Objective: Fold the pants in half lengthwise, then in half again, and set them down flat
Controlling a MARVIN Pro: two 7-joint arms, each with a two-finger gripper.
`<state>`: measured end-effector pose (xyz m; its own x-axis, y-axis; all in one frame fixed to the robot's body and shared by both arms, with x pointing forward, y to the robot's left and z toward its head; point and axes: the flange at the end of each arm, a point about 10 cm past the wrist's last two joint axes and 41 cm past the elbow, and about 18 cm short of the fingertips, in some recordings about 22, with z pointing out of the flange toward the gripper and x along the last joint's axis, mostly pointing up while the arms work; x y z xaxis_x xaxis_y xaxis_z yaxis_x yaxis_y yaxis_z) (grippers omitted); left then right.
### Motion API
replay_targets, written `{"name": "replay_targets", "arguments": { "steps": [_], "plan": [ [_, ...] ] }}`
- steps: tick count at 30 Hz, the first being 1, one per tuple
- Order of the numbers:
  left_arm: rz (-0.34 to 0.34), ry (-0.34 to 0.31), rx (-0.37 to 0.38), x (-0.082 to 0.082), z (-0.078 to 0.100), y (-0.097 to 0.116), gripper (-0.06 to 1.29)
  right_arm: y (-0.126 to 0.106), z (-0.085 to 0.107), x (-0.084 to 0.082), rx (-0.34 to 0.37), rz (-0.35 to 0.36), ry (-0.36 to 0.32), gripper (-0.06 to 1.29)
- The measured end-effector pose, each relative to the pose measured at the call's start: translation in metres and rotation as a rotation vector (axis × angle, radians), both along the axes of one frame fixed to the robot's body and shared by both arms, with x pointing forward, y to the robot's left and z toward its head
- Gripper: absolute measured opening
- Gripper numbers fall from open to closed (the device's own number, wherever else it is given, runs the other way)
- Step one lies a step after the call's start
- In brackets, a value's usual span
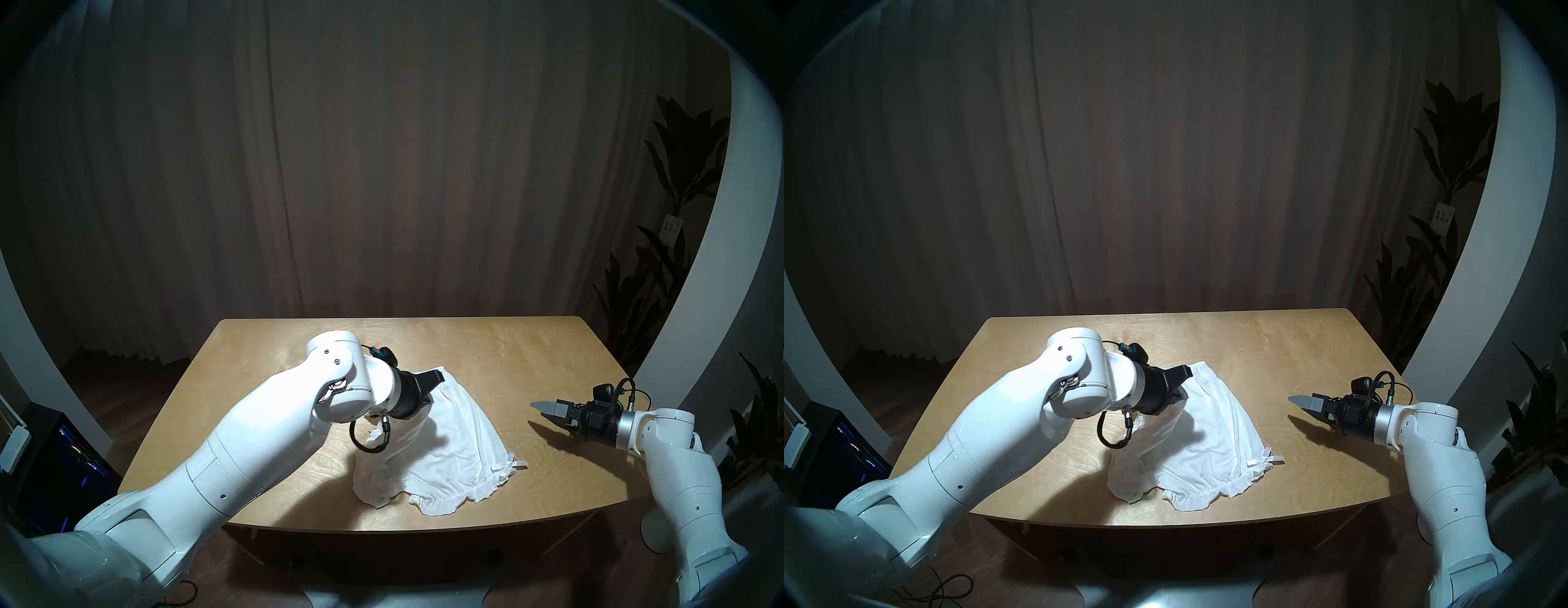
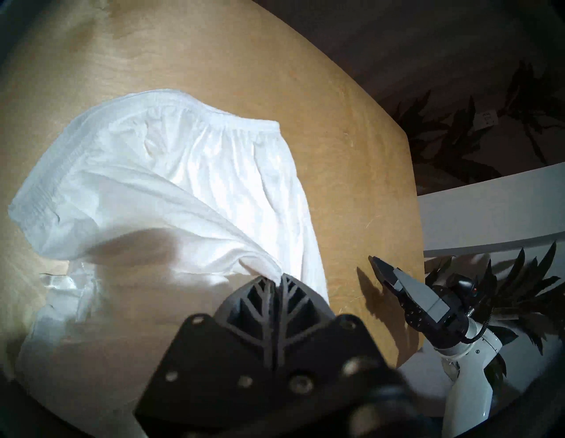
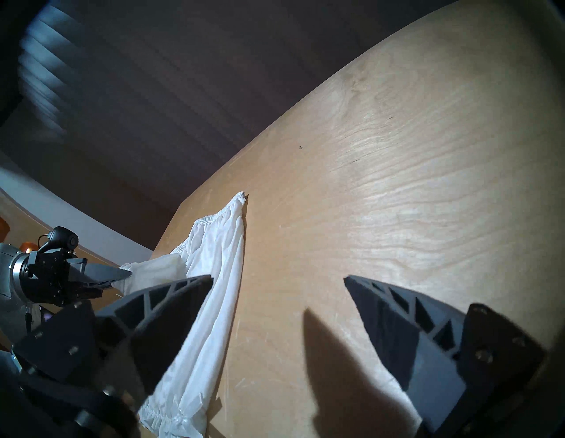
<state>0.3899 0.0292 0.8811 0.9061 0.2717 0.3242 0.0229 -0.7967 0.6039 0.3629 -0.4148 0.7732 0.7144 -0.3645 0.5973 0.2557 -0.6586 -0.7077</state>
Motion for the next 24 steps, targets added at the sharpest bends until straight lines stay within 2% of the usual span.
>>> {"name": "replay_targets", "arguments": {
  "steps": [4,13,24],
  "plan": [
    [-0.002,-0.013,0.043,-0.001,0.002,-0.021,-0.03,-0.007,-0.001,-0.003,0.006,-0.003,-0.005,1.17],
    [-0.011,-0.022,0.168,-0.001,-0.013,-0.067,-0.03,-0.017,-0.002,-0.007,0.013,0.005,-0.019,1.17],
    [-0.009,-0.061,0.228,0.005,-0.011,-0.103,-0.03,-0.021,-0.004,-0.01,0.015,0.02,-0.039,1.17]
  ]
}}
